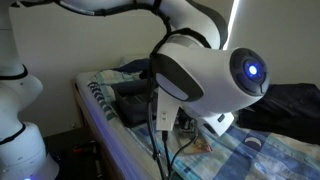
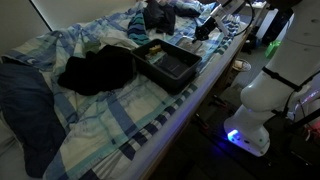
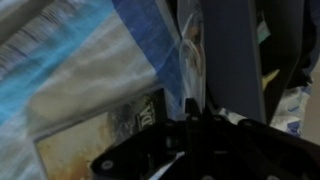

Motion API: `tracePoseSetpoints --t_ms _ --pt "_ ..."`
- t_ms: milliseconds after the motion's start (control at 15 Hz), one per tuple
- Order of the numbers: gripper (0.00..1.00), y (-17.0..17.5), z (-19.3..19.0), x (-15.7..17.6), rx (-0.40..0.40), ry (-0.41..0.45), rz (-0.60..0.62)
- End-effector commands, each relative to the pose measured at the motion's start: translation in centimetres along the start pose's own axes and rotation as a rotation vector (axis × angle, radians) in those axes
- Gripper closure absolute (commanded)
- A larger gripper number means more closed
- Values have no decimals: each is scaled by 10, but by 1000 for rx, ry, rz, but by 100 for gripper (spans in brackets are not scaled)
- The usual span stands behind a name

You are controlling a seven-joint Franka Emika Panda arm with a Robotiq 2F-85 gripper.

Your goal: Pick the magazines on the bed and put them in the box

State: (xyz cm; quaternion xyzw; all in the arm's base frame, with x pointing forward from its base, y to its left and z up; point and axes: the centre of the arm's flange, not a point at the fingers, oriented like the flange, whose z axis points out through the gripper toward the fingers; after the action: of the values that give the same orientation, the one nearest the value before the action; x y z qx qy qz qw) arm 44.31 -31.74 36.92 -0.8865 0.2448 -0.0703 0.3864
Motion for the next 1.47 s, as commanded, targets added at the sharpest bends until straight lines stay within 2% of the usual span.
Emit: tracePoseSetpoints --t_ms 0,267,600,933,1400 --pt "99 -32 -37 5 112 68 -13" --pt "99 -62 -64 4 197 125 -58" --pt "99 -98 -82 -3 258 150 -125" --pt "99 -129 -74 -20 296 75 -210" --pt "99 -163 -35 -33 252 -66 -303"
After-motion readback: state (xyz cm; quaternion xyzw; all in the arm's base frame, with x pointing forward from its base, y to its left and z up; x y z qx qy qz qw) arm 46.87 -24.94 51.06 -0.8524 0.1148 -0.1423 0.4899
